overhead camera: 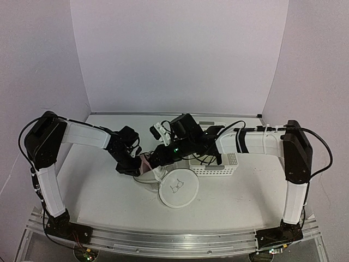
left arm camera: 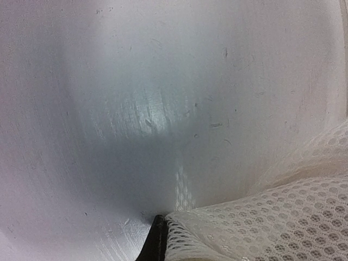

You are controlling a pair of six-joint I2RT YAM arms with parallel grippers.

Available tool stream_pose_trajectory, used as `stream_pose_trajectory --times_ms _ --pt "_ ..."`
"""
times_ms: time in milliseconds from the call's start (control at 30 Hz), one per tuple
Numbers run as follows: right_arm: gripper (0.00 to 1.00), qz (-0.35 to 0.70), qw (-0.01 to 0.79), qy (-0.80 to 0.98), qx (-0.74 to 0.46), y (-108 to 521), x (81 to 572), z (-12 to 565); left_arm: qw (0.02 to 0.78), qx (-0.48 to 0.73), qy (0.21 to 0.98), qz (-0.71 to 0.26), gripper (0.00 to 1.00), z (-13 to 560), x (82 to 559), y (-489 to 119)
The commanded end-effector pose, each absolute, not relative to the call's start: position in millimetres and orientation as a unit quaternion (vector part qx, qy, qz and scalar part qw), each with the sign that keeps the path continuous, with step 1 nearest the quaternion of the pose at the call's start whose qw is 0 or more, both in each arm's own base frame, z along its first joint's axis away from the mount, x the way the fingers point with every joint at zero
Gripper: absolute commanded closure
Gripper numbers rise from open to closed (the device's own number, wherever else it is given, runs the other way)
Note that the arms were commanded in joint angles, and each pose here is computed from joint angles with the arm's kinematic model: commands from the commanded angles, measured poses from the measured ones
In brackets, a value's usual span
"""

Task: Unzip the laundry bag and remove the bra
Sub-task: Pick up the bra from the laundry bag.

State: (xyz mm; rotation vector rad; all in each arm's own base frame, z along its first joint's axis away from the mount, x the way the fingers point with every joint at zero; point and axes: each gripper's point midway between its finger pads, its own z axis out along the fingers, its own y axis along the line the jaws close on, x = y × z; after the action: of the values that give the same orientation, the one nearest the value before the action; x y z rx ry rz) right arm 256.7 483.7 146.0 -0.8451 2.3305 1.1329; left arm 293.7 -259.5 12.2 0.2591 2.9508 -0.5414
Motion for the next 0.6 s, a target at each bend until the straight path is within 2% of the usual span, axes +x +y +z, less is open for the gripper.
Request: stream_pose_trajectory --times_ms 0,567 --pt "1.0 0.515 0.24 0.752 -0.335 492.3 241.0 231.0 0.07 0.076 0.981 -0.166 1.0 12.7 302.0 -258.4" --pt "1.0 0.634 0.291 0.655 -0.291 450.9 241.2 318.4 0.058 0.075 0.982 -0.165 1.0 6.2 304.9 -262.7"
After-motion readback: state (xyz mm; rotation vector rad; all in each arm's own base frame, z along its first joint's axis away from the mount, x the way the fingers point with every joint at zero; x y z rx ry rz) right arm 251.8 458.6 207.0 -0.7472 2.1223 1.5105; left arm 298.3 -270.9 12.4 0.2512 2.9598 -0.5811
